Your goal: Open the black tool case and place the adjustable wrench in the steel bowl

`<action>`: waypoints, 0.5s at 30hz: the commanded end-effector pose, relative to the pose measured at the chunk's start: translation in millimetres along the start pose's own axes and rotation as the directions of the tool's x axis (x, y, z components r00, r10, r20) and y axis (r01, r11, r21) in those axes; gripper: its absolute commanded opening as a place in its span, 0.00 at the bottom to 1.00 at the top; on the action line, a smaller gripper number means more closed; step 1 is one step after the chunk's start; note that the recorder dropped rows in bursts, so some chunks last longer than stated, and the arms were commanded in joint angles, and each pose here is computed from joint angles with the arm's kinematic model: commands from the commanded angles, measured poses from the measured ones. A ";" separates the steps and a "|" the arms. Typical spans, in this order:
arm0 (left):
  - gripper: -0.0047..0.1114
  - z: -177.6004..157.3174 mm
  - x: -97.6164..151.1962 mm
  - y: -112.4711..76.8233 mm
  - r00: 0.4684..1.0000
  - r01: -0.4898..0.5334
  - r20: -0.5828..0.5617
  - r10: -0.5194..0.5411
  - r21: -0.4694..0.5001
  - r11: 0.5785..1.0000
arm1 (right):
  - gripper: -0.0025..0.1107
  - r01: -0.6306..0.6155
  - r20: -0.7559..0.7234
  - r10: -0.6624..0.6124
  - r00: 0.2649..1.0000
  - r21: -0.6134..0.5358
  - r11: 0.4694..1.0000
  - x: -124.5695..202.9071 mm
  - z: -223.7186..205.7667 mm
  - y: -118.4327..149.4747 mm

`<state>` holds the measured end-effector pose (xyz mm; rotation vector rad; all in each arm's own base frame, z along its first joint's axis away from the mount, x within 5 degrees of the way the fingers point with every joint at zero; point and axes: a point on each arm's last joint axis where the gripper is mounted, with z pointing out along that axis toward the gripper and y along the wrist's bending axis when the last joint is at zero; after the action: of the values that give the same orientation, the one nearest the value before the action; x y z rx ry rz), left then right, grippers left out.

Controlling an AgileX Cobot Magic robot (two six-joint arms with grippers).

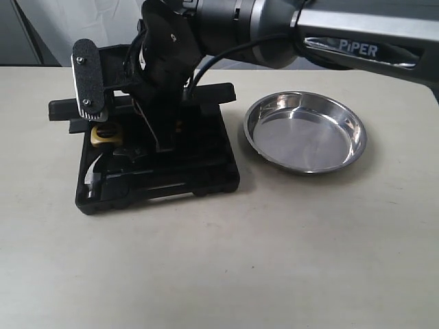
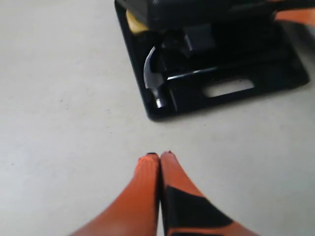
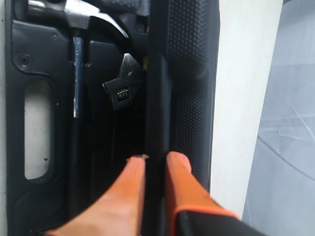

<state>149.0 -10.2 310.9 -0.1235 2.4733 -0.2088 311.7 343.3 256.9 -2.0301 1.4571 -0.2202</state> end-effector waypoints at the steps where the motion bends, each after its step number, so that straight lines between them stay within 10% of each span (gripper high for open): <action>1: 0.04 19.5 -20.6 3.3 0.999 -0.020 -0.046 0.017 -0.051 0.999 | 0.01 -0.009 0.024 0.008 1.000 0.043 0.999 -1.6 -6.0 -7.0; 15: 0.04 51.9 -60.9 28.2 0.988 0.149 -0.039 -0.150 -0.035 0.988 | 0.01 -0.016 0.026 0.015 1.000 0.046 0.999 -1.8 -6.0 -7.3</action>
<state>217.1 20.0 305.7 -0.3072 2.5125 -0.1384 312.0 343.6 257.2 -2.0176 1.4633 -0.2156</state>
